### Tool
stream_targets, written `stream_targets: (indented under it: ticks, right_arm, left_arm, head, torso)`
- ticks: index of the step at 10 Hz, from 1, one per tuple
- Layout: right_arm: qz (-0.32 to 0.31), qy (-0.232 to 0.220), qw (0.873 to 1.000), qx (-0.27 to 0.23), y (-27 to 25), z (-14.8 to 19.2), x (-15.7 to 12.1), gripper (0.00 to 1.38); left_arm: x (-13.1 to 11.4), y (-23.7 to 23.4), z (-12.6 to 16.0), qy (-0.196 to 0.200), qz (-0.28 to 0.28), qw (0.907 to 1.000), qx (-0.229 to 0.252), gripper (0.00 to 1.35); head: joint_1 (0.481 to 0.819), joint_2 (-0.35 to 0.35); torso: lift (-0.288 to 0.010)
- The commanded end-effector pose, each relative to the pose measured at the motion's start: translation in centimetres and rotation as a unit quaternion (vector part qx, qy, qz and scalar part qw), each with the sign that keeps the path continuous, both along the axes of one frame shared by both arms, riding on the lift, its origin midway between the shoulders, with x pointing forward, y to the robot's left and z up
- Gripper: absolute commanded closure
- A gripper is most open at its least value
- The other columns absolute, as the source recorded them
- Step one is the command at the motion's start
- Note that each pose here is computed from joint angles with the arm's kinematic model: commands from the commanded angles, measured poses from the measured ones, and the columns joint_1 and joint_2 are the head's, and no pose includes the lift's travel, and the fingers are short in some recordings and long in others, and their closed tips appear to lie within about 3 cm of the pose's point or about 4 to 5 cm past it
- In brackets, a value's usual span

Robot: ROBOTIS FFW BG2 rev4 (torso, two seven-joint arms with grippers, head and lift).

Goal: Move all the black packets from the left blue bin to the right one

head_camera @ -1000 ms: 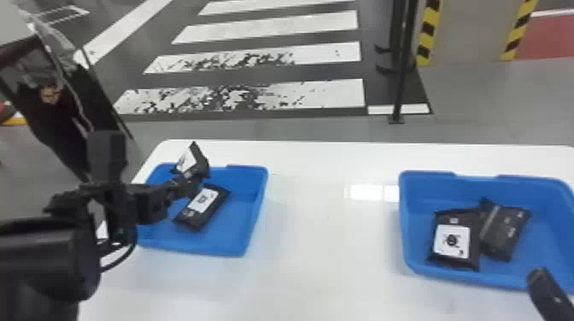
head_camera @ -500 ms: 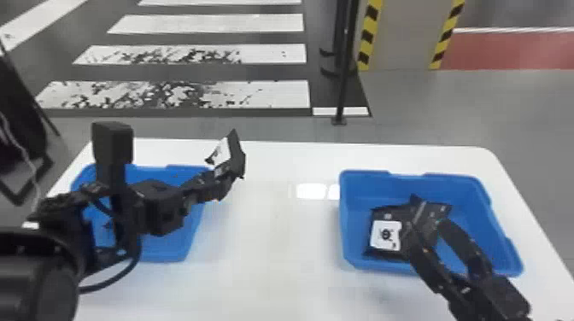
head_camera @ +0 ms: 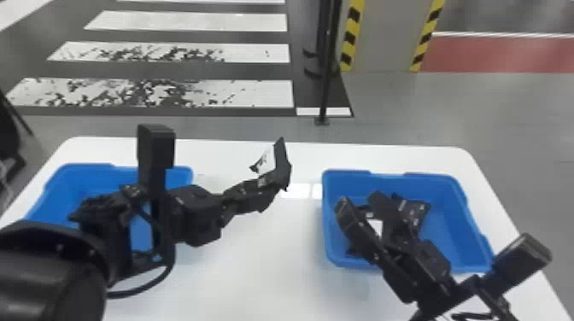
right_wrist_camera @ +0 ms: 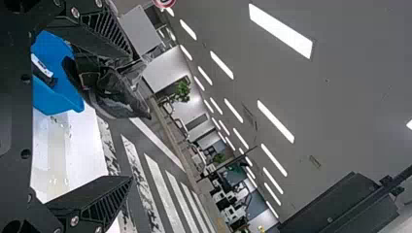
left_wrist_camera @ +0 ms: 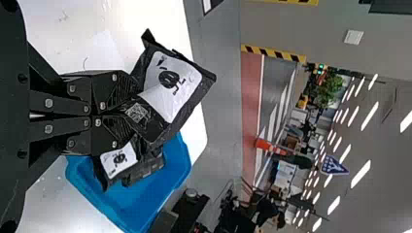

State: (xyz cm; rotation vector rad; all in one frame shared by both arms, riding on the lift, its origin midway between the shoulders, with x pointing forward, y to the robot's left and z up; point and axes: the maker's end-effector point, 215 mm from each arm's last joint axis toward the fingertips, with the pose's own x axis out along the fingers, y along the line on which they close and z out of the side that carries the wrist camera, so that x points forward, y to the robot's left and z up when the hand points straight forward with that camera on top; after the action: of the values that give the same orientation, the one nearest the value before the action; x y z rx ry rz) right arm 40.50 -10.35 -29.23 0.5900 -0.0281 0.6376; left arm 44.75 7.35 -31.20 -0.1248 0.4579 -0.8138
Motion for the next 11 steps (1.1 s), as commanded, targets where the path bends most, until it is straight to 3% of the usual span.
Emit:
stream_targets:
  ticks: [1,7,8,9,11]
  right_arm:
    - [0.011,-0.004,1.0,0.006,0.7,0.3,1.0,0.13]
    - [0.035,-0.001,0.999,-0.002,2.4,0.9,3.5,0.14]
    - [0.036,0.004,0.999,-0.006,2.5,0.4,3.6,0.34]
    - [0.03,0.008,1.0,-0.006,2.4,0.2,3.9,0.82]
    - [0.019,0.0,1.0,-0.006,1.9,0.7,4.1,1.3]
  left_arm:
    - [-0.9,-3.0,0.3,0.003,-0.035,0.9993,-0.013,1.21]
    - [-3.0,-9.0,-0.2,0.027,-0.111,0.9926,-0.041,1.21]
    - [-3.1,-9.2,-0.1,0.026,-0.113,0.9923,-0.043,1.21]
    - [-3.2,-9.5,0.0,0.026,-0.117,0.9917,-0.046,1.21]
    - [-3.6,-9.8,0.1,0.028,-0.121,0.9909,-0.05,1.21]
  head:
    - [0.695,-0.037]
    - [0.695,-0.118]
    - [0.695,-0.125]
    - [0.695,-0.126]
    - [0.695,-0.133]
  torso:
    - [-0.146]
    - [-0.146]
    - [-0.146]
    - [-0.146]
    - [-0.146]
